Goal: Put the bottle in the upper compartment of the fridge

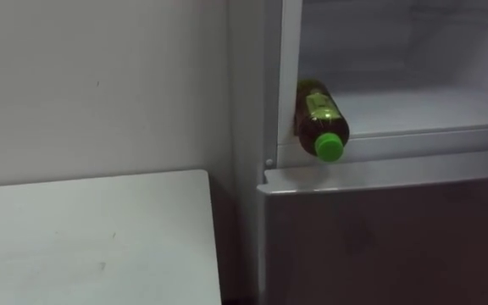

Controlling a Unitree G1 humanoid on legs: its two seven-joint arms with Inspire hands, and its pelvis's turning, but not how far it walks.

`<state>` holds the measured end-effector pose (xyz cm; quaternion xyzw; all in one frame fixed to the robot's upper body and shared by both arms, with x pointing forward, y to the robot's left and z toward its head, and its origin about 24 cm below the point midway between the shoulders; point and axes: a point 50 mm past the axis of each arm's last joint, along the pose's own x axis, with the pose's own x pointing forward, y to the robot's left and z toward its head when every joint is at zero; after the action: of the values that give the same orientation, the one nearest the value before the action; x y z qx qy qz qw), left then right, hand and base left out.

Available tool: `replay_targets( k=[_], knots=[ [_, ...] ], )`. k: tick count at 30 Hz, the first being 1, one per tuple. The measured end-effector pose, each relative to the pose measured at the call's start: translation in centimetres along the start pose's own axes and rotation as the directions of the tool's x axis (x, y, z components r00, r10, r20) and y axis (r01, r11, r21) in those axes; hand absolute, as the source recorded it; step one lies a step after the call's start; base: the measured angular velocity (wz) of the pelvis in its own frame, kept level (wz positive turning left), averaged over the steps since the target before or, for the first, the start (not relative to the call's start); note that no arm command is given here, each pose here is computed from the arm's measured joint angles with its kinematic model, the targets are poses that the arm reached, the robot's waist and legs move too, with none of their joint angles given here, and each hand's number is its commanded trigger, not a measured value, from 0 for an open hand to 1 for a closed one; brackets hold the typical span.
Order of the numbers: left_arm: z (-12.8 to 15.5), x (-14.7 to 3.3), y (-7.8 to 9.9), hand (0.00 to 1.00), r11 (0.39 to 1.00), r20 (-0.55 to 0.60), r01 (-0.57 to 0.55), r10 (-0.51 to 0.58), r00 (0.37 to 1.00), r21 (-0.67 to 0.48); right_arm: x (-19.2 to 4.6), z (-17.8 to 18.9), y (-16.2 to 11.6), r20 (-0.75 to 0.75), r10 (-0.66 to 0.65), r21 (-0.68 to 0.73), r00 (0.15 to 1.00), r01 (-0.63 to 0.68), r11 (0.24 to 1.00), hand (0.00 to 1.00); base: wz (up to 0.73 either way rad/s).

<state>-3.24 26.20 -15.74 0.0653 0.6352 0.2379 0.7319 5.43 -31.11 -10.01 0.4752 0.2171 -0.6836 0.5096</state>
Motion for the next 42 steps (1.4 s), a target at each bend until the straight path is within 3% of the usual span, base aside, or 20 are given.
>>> replay_targets(
  k=[6, 14, 25, 42],
  knots=[
    [0.3, 0.1, 0.5, 0.0, 1.0, 0.012, -0.018, 0.018, 1.0, 0.0, -0.6, 0.7, 2.9, -0.024, 0.065, 0.192, 0.998, -0.059, 0.98, 0.0, 0.0],
    [1.3, 0.0, 1.4, 0.0, 0.999, 0.061, -0.031, 0.032, 0.998, -0.013, -3.1, 3.6, 7.4, 0.011, 0.226, 0.393, 0.974, -0.212, 0.895, 0.0, 0.0],
    [2.1, 0.0, 1.3, 0.0, 1.0, 0.087, -0.026, 0.027, 0.996, -0.014, -7.5, 7.3, 11.1, 0.144, 0.379, 0.416, 0.914, -0.404, 0.815, 0.0, 0.01],
    [2.4, 0.0, 1.4, 0.0, 0.999, 0.102, -0.032, 0.031, 0.994, 0.002, -13.4, 10.4, 12.9, 0.297, 0.562, 0.431, 0.772, -0.634, 0.643, 0.0, 0.0]
  ],
)
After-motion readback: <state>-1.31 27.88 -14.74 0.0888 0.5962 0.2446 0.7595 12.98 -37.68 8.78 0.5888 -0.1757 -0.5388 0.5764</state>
